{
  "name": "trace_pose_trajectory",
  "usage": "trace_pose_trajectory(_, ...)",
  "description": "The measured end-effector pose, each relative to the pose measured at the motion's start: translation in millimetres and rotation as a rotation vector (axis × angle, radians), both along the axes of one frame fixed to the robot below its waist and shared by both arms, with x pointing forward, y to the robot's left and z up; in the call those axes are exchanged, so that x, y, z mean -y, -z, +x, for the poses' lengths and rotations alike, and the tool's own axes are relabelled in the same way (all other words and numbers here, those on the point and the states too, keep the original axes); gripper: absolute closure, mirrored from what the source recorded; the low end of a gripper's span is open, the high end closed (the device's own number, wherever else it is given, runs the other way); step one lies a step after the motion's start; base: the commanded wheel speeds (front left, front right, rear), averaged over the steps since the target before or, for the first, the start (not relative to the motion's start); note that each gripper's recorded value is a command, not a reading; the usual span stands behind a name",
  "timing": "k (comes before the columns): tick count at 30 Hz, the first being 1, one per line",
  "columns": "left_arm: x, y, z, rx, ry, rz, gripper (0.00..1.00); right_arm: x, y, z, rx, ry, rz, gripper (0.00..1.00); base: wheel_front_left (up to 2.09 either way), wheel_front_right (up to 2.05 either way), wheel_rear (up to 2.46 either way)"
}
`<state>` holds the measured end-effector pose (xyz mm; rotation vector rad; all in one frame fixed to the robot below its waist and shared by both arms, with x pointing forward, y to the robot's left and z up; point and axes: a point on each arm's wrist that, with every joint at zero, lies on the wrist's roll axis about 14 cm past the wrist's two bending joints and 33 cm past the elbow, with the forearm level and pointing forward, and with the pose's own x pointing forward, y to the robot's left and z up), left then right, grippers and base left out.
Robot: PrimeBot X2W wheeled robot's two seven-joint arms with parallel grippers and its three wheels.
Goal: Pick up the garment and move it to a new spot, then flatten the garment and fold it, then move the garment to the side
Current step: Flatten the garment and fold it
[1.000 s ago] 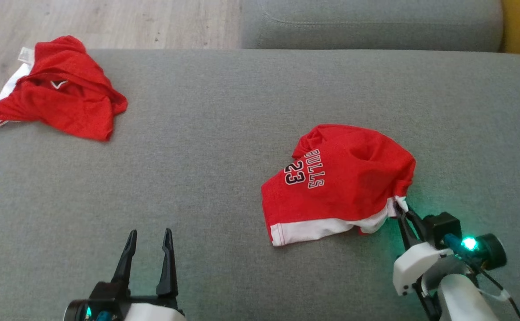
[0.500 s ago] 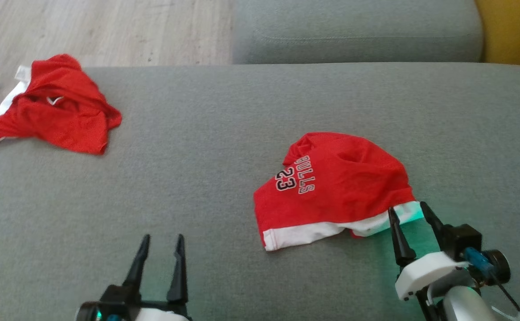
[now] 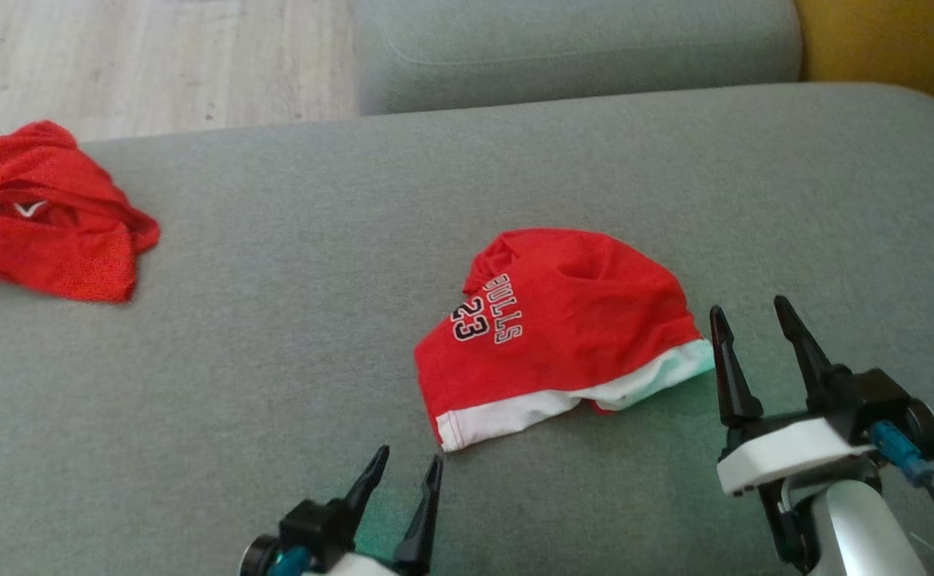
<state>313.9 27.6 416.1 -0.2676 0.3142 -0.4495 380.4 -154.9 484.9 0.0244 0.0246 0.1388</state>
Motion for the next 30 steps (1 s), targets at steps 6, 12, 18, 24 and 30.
trace_pose_trajectory(6, 25.9, 16.2, 10.1, -0.078, 0.092, 0.01, 0.0, 8.7, -4.5, -0.8, 0.009, 0.026, 0.001, 0.0, 0.0, 0.0, 0.0)
trace_pose_trajectory(12, 33.8, 32.2, 15.2, -0.129, 0.112, 0.039, 0.0, 20.0, -3.9, -3.7, 0.003, 0.059, -0.003, 0.0, 0.0, 0.0, 0.0)
trace_pose_trajectory(18, 45.1, 39.2, 18.8, -0.145, 0.146, 0.045, 0.0, 30.8, -4.8, -7.3, 0.004, 0.091, -0.009, 0.0, 0.0, 0.0, 0.0)
trace_pose_trajectory(24, 50.9, 42.8, 18.7, -0.152, 0.167, 0.056, 0.52, 35.5, -6.8, -9.9, 0.01, 0.106, -0.01, 0.0, 0.0, 0.0, 0.0)
trace_pose_trajectory(30, 53.1, 42.5, 23.0, -0.141, 0.168, 0.079, 1.0, 37.9, -8.1, -11.3, 0.013, 0.113, -0.011, 0.0, 0.0, 0.0, 0.0)
